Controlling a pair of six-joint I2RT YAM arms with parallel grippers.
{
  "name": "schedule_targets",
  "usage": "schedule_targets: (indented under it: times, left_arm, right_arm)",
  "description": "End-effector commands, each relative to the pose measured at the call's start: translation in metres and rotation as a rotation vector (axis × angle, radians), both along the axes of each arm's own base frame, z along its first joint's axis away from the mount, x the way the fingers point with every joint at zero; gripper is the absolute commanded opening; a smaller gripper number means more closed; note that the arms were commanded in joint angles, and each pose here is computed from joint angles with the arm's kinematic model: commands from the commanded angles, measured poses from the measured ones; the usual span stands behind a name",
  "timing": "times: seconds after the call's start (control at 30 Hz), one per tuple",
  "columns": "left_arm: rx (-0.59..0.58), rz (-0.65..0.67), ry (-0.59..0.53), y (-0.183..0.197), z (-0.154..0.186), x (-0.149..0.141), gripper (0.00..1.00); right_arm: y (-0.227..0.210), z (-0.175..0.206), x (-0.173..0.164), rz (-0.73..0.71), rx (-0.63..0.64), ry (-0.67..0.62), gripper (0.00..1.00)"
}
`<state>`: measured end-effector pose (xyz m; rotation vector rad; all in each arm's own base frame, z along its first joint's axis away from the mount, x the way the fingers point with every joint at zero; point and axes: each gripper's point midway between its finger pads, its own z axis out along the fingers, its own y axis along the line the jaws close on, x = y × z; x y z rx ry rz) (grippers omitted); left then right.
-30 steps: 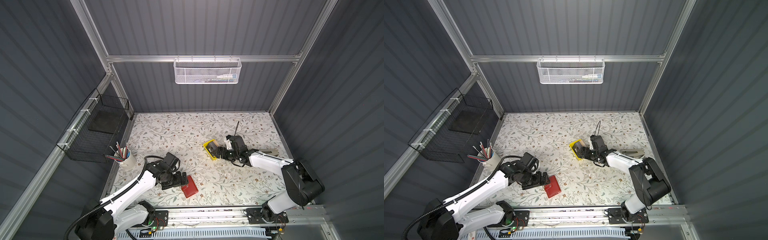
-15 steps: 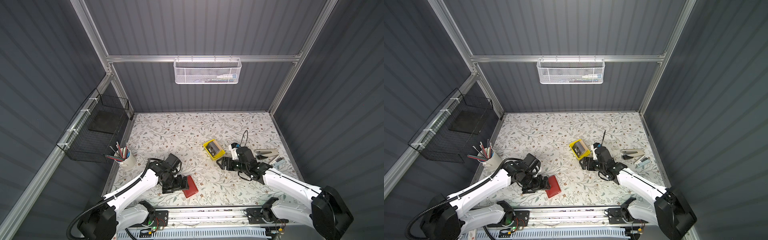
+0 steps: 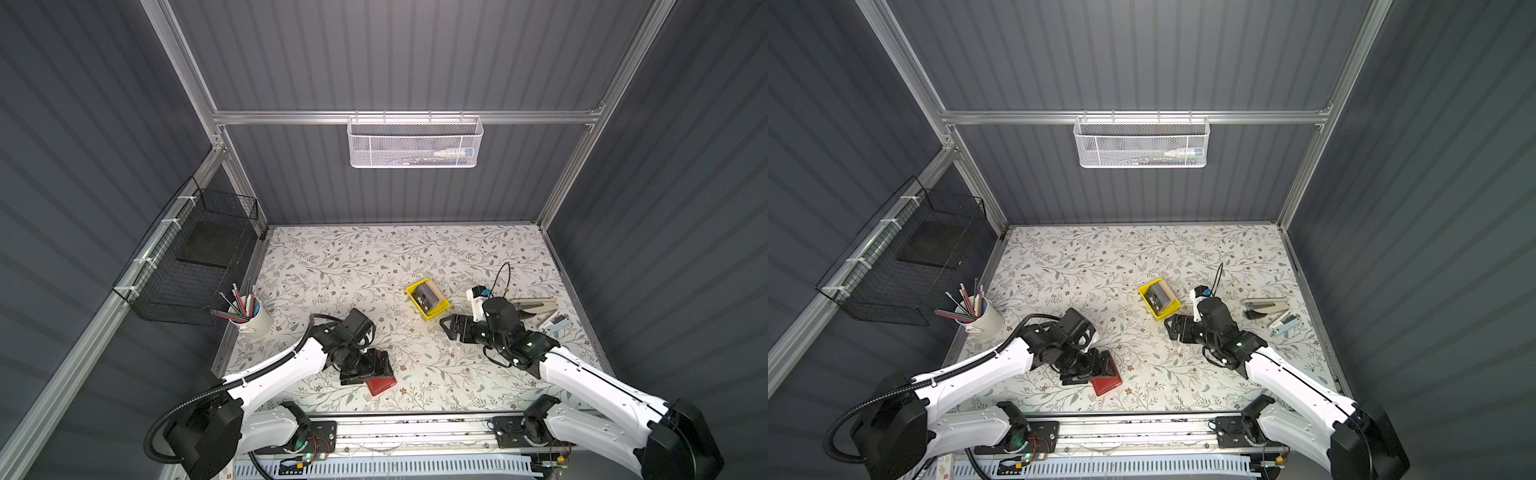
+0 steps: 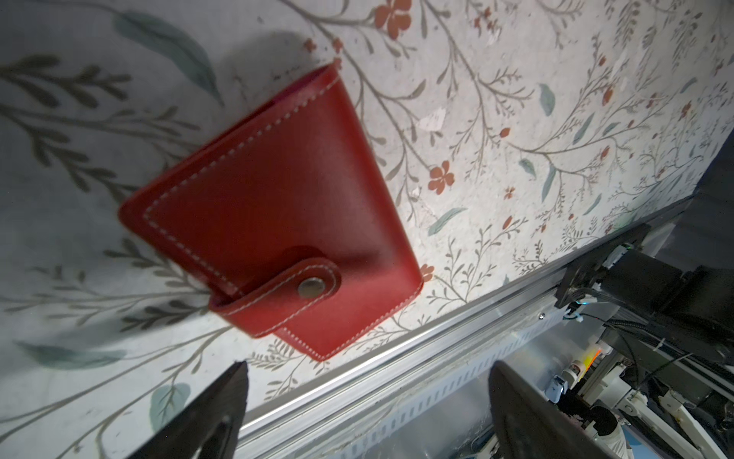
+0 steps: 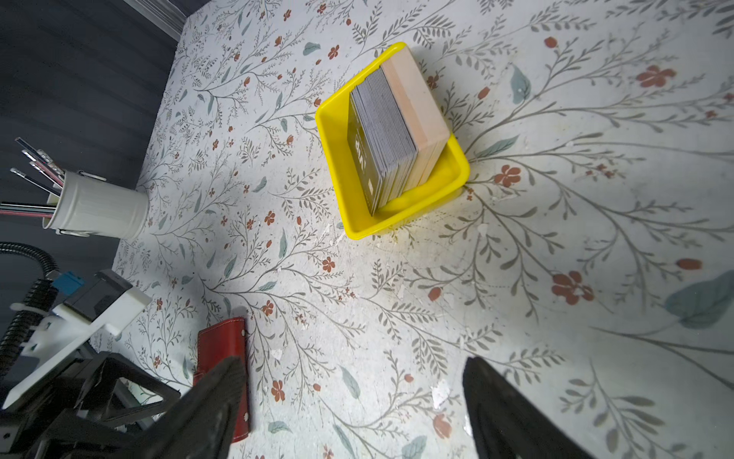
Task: Insert credit cards into a card holder
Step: Move the card holder to the center of the table.
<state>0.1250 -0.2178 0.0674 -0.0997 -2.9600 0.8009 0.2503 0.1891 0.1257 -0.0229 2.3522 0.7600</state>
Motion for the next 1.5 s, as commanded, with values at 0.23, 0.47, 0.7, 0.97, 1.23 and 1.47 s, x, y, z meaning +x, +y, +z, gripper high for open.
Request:
schedule_targets:
  times: [0.23, 0.47, 0.7, 0.97, 1.23, 1.47]
  left_arm:
    - [-0.109, 0.039, -0.074, -0.025, 0.0, 0.018, 0.94]
    - [-0.163, 0.052, -0.175, -0.034, 0.005, 0.034, 0.94]
    - [-0.18, 0.083, -0.255, -0.033, 0.005, 0.046, 0.93]
    - [-0.162, 0.131, -0.275, -0.028, 0.003, 0.052, 0.92]
    - [-0.151, 0.166, -0.291, -0.022, 0.005, 0.054, 0.91]
    - [-0.116, 0.093, -0.246, -0.024, 0.004, 0.044, 0.9]
  right_arm:
    - [-0.013, -0.008, -0.013, -0.013, -0.024, -0.007, 0.89]
    - [-0.015, -0.005, -0.016, -0.014, -0.017, -0.023, 0.9]
    - [-0.005, -0.004, -0.021, 0.012, 0.007, -0.032, 0.9]
    - [0.002, -0.013, -0.024, 0.06, -0.023, -0.024, 0.92]
    - [0.006, -0.016, -0.026, 0.099, -0.041, -0.017, 0.92]
    - [0.011, -0.004, -0.029, 0.116, -0.007, -0.018, 0.92]
